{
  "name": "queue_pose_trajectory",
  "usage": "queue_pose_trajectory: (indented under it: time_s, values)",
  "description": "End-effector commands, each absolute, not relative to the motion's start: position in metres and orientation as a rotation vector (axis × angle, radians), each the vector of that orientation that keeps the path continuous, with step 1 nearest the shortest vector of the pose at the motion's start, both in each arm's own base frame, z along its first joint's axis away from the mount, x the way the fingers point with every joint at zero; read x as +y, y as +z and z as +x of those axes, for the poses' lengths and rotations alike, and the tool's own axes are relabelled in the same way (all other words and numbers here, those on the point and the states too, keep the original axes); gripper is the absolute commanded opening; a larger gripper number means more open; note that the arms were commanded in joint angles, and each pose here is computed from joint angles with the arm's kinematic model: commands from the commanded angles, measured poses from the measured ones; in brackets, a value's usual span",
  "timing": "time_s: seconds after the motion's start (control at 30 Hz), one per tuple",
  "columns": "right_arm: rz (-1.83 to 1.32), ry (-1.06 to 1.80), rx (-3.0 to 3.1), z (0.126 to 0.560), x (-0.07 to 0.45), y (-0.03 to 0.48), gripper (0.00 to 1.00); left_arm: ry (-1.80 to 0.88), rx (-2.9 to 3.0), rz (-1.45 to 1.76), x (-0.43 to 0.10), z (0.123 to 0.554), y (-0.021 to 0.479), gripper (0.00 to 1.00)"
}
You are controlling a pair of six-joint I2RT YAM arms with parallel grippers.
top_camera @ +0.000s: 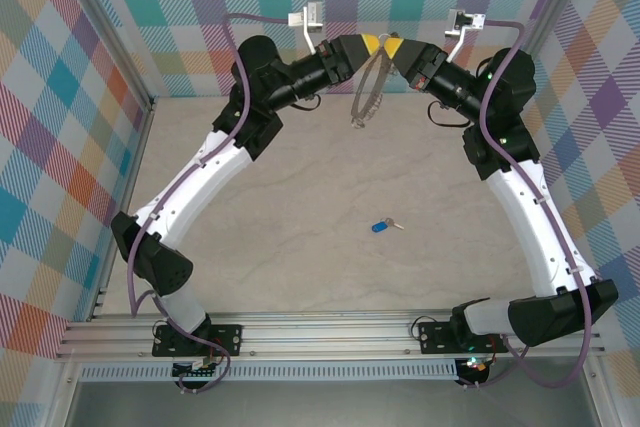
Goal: Put the keys on the keyring
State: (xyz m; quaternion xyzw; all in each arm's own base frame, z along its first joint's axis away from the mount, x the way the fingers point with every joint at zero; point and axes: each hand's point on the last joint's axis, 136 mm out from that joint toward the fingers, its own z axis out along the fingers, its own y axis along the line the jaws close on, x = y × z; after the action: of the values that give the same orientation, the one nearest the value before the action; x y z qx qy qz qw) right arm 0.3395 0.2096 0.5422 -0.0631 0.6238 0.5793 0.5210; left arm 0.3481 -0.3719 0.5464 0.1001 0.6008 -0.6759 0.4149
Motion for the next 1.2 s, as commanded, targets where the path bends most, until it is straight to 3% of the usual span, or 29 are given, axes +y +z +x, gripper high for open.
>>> queue_pose_trajectory:
  time_s: [0.0,1.17]
  values:
    - [-0.179,1.409,1.425,0.328,0.209,0.559,0.0,-1.722,1.474,0.276,-0.377,0.342,0.55,0.35]
    - [-0.171,1.455,1.469,0.331,0.215,0.545,0.0,-1.717,1.432,0.29,-0.381,0.344,0.557,0.24]
